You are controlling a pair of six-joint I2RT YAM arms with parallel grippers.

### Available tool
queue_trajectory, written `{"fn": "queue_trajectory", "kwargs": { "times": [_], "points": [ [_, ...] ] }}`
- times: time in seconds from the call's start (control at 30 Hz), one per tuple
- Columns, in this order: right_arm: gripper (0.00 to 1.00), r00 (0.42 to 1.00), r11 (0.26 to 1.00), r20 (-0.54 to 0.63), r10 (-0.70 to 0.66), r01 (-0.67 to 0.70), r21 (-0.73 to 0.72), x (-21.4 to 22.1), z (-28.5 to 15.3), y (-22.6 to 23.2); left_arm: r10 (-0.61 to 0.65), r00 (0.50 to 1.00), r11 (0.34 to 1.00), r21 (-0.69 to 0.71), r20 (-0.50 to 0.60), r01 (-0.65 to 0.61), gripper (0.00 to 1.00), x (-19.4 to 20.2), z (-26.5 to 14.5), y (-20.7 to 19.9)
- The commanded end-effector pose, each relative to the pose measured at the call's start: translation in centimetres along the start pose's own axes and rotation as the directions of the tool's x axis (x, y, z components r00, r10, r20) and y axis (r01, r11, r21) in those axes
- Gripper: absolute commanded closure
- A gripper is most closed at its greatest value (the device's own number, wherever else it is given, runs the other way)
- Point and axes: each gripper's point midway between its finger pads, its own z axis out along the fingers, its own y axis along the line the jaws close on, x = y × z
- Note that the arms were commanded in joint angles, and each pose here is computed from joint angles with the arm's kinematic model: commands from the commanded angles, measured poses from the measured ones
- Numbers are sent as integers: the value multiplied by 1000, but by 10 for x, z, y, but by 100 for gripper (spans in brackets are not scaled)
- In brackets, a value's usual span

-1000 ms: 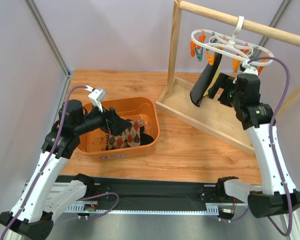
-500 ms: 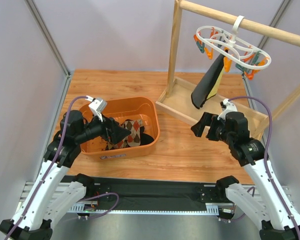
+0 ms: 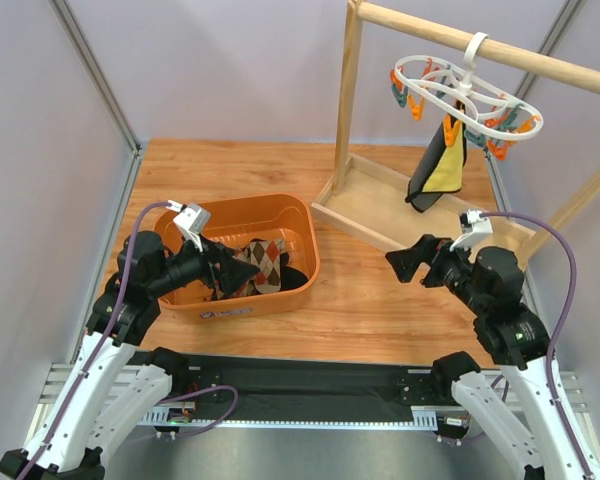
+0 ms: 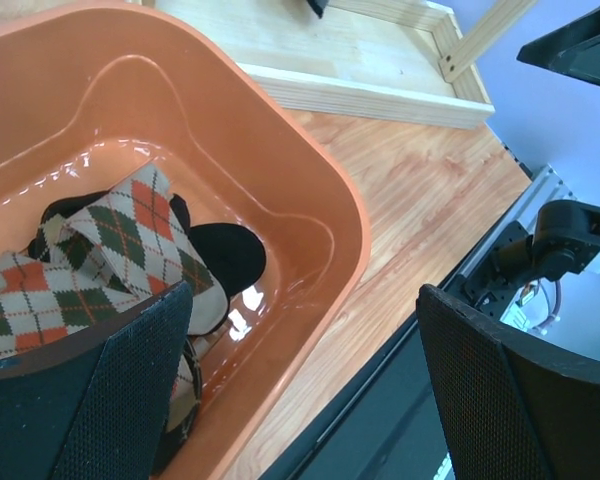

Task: Remove the socks clipped to the hanger

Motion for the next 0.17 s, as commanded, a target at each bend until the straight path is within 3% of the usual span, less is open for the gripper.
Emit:
{"fn": "queue_trajectory", "kwargs": {
  "times": [0.0, 0.13],
  "points": [
    [0, 998, 999, 42, -37, 37, -8, -16, 0, 5, 29, 998, 1000, 5, 49, -30, 0, -13, 0, -1],
    [0, 998, 999, 37, -48, 48, -13, -14, 2, 5, 34, 998, 999, 4, 48, -34, 0, -13, 0, -2]
  ]
}}
